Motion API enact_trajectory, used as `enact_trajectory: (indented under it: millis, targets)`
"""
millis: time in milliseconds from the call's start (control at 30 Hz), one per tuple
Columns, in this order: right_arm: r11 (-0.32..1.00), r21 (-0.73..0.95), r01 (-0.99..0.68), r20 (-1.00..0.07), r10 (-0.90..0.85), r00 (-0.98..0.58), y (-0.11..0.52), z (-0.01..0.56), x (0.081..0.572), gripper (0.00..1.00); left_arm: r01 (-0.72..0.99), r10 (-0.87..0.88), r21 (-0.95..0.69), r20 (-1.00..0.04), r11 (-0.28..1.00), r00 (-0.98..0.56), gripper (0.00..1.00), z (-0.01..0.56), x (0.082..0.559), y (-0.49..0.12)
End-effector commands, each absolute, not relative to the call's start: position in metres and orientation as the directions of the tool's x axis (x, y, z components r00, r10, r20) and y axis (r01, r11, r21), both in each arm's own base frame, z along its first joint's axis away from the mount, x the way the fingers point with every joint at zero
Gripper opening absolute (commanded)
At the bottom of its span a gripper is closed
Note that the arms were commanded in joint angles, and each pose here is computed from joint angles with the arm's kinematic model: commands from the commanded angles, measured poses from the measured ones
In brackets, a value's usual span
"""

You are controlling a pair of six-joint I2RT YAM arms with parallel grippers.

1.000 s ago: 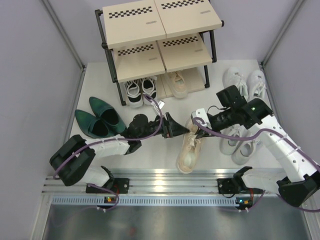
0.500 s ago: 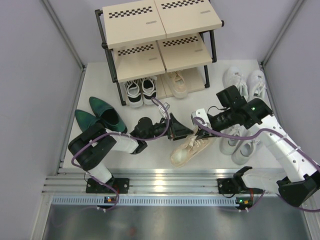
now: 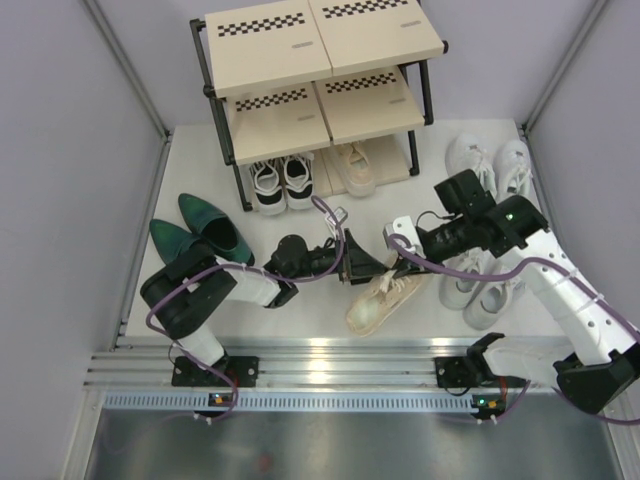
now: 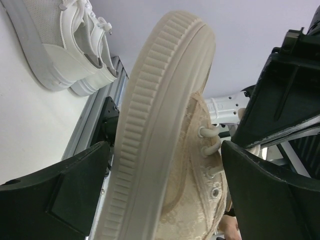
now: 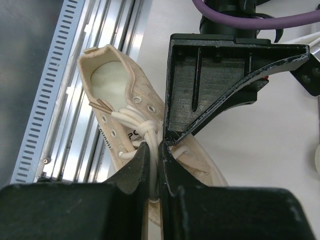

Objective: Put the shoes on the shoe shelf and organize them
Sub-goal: Place the shoe at the shoe shelf.

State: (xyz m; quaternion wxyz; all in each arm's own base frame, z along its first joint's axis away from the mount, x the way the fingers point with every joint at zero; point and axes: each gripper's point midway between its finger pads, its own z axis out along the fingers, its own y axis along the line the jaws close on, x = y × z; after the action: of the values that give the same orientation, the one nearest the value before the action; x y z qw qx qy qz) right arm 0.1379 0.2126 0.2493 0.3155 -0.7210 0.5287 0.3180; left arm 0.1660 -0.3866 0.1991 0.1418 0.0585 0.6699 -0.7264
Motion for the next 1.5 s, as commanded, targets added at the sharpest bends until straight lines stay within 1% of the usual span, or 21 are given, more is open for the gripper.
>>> enact_trajectory:
  millis: [0,333,433,533,567,633,667,733,767,800,867,900,967,1000,1067,1100,1133,1167,1200,1300,1467]
  targets:
    - [-0.276,-0.239,-0.931,-0.819,-0.458,0.346,0.221,0.288,0.133,0.00,0.336,-0.107,-0.932,-0.324,-0.134,-0.940,0.98,0.213,0.161,-0.390]
    - [-0.299,-0.244,-0.923,-0.829,-0.429,0.358,0.221,0.303,0.124,0.00,0.380,-0.092,-0.893,-0.369,-0.241,-0.925,0.98,0.260,0.155,-0.391]
    - [-0.303,-0.247,-0.920,-0.829,-0.425,0.362,0.221,0.305,0.123,0.00,0.371,-0.092,-0.894,-0.360,-0.251,-0.929,0.98,0.266,0.156,-0.393]
    - [-0.300,-0.253,-0.920,-0.826,-0.429,0.367,0.219,0.306,0.123,0.00,0.359,-0.107,-0.900,-0.343,-0.246,-0.933,0.92,0.265,0.159,-0.393]
    - [-0.298,-0.255,-0.920,-0.823,-0.432,0.368,0.219,0.306,0.124,0.00,0.356,-0.112,-0.903,-0.339,-0.242,-0.934,0.79,0.263,0.161,-0.394]
    - [-0.289,-0.256,-0.922,-0.818,-0.444,0.366,0.217,0.304,0.125,0.00,0.350,-0.114,-0.906,-0.331,-0.237,-0.937,0.63,0.261,0.162,-0.395]
    - [-0.281,-0.261,-0.924,-0.815,-0.449,0.367,0.217,0.303,0.126,0.00,0.348,-0.117,-0.908,-0.329,-0.235,-0.937,0.39,0.260,0.163,-0.395]
    - [-0.243,-0.250,-0.937,-0.808,-0.480,0.340,0.214,0.300,0.131,0.04,0.350,-0.133,-0.908,-0.326,-0.231,-0.936,0.17,0.261,0.165,-0.394]
    - [-0.216,-0.282,-0.935,-0.806,-0.475,0.353,0.215,0.304,0.137,0.05,0.352,-0.145,-0.907,-0.326,-0.229,-0.934,0.09,0.261,0.165,-0.393]
    - [-0.168,-0.257,-0.952,-0.804,-0.509,0.307,0.212,0.298,0.141,0.12,0.366,-0.176,-0.904,-0.332,-0.221,-0.927,0.00,0.262,0.167,-0.389]
    - [-0.098,-0.294,-0.951,-0.807,-0.507,0.302,0.211,0.304,0.151,0.27,0.377,-0.223,-0.902,-0.331,-0.211,-0.917,0.00,0.263,0.172,-0.384]
    - [-0.024,-0.262,-0.965,-0.814,-0.531,0.235,0.207,0.299,0.158,0.52,0.390,-0.246,-0.899,-0.340,-0.200,-0.908,0.00,0.262,0.170,-0.378]
    - [0.067,-0.263,-0.962,-0.833,-0.519,0.191,0.201,0.305,0.165,0.74,0.392,-0.343,-0.904,-0.317,-0.173,-0.884,0.00,0.263,0.183,-0.369]
    - [0.161,-0.231,-0.960,-0.855,-0.505,0.120,0.198,0.307,0.177,0.98,0.400,-0.394,-0.901,-0.311,-0.169,-0.865,0.00,0.270,0.186,-0.363]
    - [0.243,-0.183,-0.953,-0.879,-0.475,0.047,0.194,0.309,0.184,0.99,0.353,-0.504,-0.932,-0.268,-0.080,-0.821,0.00,0.252,0.205,-0.352]
    - [0.313,-0.104,-0.944,-0.898,-0.438,-0.046,0.192,0.304,0.192,0.99,0.350,-0.540,-0.935,-0.267,-0.055,-0.798,0.00,0.253,0.210,-0.346]
    - [0.334,-0.076,-0.940,-0.909,-0.411,-0.073,0.192,0.303,0.194,0.99,0.304,-0.597,-0.953,-0.249,0.010,-0.763,0.00,0.239,0.223,-0.341]
    - [0.339,-0.050,-0.939,-0.917,-0.389,-0.091,0.193,0.302,0.192,0.99,0.291,-0.623,-0.956,-0.246,0.031,-0.743,0.00,0.237,0.228,-0.338]
    - [0.333,0.027,-0.943,-0.919,-0.362,-0.154,0.196,0.290,0.187,0.99,0.285,-0.645,-0.958,-0.240,0.035,-0.726,0.00,0.237,0.231,-0.336]
    - [0.344,0.107,-0.933,-0.914,-0.335,-0.228,0.201,0.276,0.190,0.99,0.249,-0.724,-0.967,-0.203,0.045,-0.660,0.00,0.236,0.247,-0.330]
    - [0.412,0.144,-0.900,-0.879,-0.365,-0.308,0.200,0.256,0.208,0.93,0.226,-0.785,-0.973,-0.179,0.051,-0.593,0.00,0.237,0.257,-0.330]
